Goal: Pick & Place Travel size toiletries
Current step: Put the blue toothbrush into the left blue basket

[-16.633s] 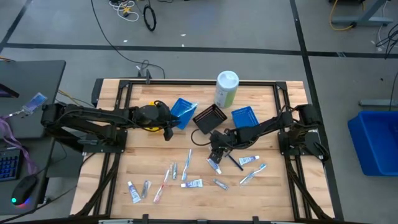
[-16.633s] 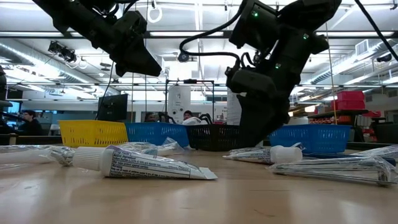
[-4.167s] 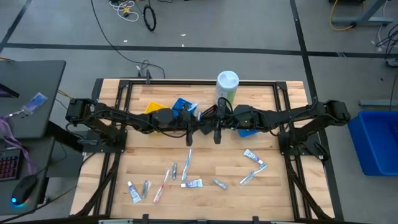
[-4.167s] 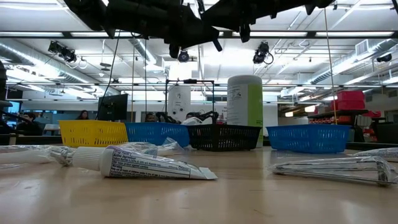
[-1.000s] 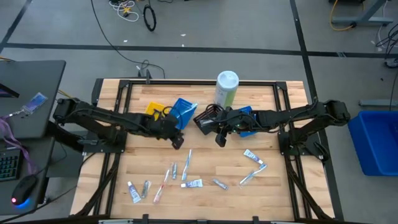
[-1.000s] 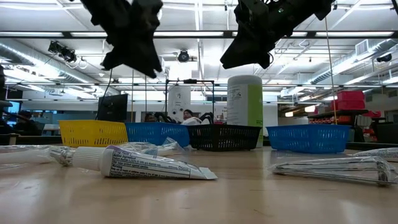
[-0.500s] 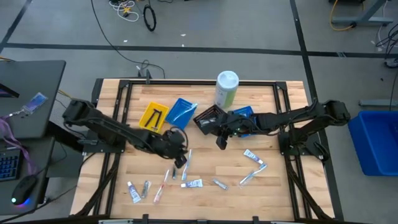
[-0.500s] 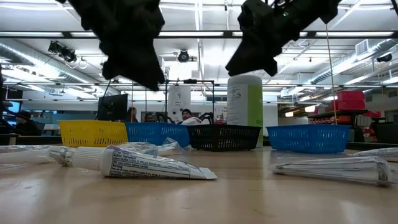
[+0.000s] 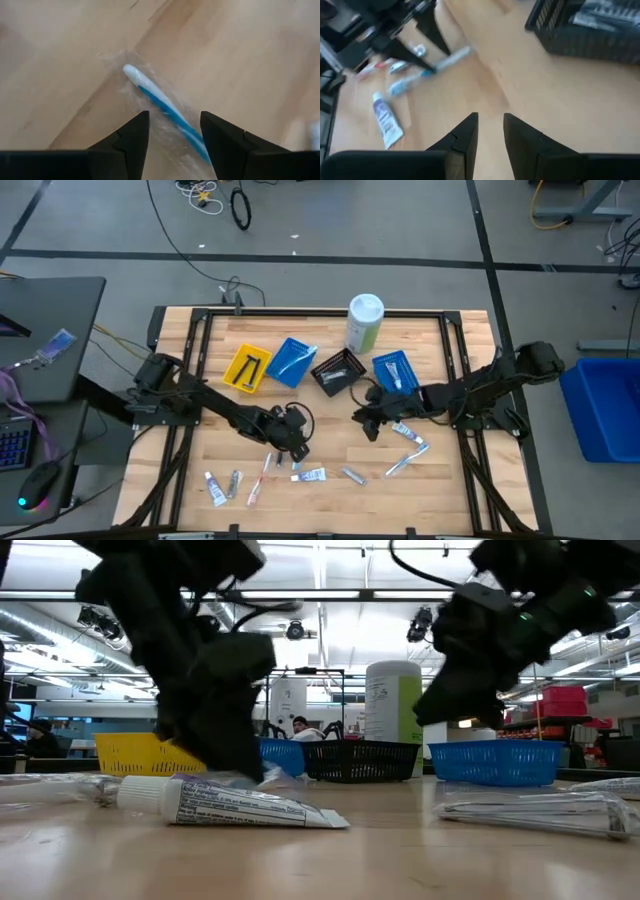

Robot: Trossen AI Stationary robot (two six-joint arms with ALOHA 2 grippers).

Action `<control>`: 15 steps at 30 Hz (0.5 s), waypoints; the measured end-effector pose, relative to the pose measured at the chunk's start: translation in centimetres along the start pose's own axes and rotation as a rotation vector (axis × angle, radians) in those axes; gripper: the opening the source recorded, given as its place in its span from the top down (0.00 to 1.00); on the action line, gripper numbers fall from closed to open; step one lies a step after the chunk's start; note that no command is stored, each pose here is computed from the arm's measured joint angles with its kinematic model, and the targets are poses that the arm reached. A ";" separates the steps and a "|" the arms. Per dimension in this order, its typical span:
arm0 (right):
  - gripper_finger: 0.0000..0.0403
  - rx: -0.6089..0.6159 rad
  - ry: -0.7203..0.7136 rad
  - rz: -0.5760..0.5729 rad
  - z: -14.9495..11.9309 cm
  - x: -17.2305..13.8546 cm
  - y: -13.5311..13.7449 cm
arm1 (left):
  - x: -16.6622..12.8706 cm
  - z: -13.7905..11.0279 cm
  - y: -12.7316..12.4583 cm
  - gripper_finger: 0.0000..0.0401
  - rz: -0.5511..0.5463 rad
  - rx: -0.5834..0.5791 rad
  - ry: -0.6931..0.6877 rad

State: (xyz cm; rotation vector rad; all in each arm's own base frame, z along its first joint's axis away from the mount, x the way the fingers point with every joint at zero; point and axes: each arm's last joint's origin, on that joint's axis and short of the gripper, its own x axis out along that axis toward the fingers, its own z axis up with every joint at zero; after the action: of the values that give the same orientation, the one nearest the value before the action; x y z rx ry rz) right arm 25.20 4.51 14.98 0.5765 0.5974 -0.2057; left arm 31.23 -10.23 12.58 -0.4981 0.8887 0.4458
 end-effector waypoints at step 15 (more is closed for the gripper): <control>0.75 0.044 -0.111 0.032 -1.6 -0.4 -1.5 | 0.6 0.1 -0.2 0.83 -0.013 -0.007 -0.005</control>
State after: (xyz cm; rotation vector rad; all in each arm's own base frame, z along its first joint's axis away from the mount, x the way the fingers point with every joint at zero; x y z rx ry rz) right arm 23.62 4.20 13.51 0.6127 0.4769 -0.2196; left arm 31.75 -10.25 12.24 -0.5084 0.8792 0.4383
